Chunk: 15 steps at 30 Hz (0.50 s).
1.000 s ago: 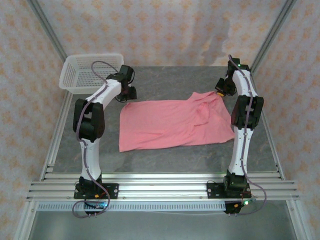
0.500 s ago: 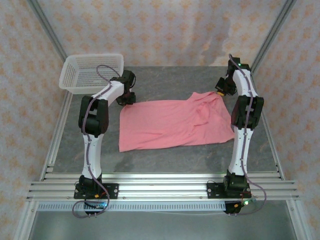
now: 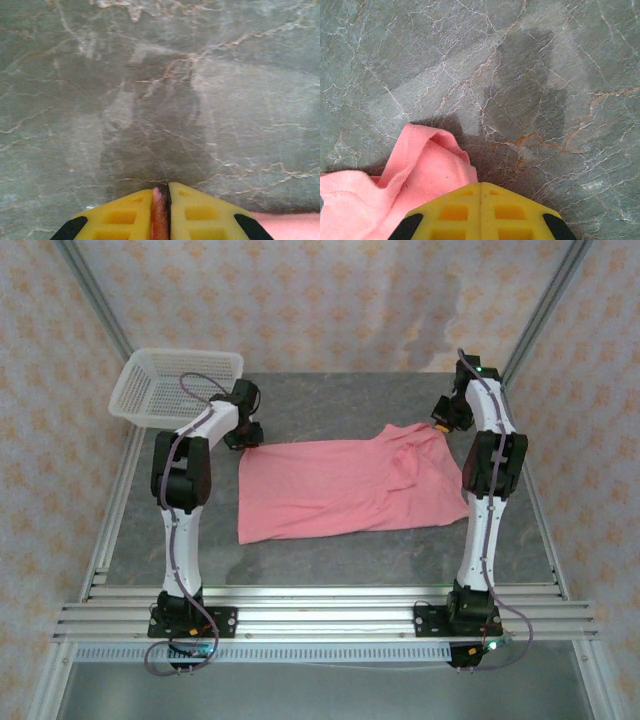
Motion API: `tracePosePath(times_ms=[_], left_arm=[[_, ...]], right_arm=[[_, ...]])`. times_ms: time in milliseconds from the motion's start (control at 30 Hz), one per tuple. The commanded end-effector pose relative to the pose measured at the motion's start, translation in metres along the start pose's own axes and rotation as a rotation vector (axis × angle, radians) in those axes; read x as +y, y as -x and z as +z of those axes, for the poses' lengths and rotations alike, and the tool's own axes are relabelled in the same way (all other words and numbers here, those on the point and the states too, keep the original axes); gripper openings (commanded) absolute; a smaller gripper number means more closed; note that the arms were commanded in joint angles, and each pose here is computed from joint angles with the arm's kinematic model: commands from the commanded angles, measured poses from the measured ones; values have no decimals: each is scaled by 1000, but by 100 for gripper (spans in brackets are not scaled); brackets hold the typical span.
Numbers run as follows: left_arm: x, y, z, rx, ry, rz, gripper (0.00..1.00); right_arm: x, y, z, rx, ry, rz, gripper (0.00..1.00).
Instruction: Fold the inside-out t-shirt
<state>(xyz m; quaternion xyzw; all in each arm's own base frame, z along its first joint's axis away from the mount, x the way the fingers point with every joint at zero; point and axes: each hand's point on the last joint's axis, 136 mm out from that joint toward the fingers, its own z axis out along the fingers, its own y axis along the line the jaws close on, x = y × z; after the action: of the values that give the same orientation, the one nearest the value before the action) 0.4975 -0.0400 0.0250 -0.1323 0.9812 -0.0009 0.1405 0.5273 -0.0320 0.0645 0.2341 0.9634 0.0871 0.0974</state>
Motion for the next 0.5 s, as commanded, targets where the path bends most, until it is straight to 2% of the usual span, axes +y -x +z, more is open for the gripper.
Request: tracePosePath(times_ms=[0, 167, 300, 333, 467], left_arm=[[8, 15, -24, -67, -47, -73, 16], [7, 11, -17, -51, -57, -77, 15], [7, 12, -19, -58, -58, -88, 7], [7, 14, -21, -65, -60, -92, 1], [11, 19, -29, -76, -91, -149, 0]], right_arm=[[-6, 2, -20, -24, -26, 3, 0], [-4, 3, -21, -25, -16, 4, 0], [-4, 3, -21, -24, -16, 1, 0], [-4, 3, -21, -25, -16, -1, 0], [-6, 4, -21, -30, -27, 4, 0]])
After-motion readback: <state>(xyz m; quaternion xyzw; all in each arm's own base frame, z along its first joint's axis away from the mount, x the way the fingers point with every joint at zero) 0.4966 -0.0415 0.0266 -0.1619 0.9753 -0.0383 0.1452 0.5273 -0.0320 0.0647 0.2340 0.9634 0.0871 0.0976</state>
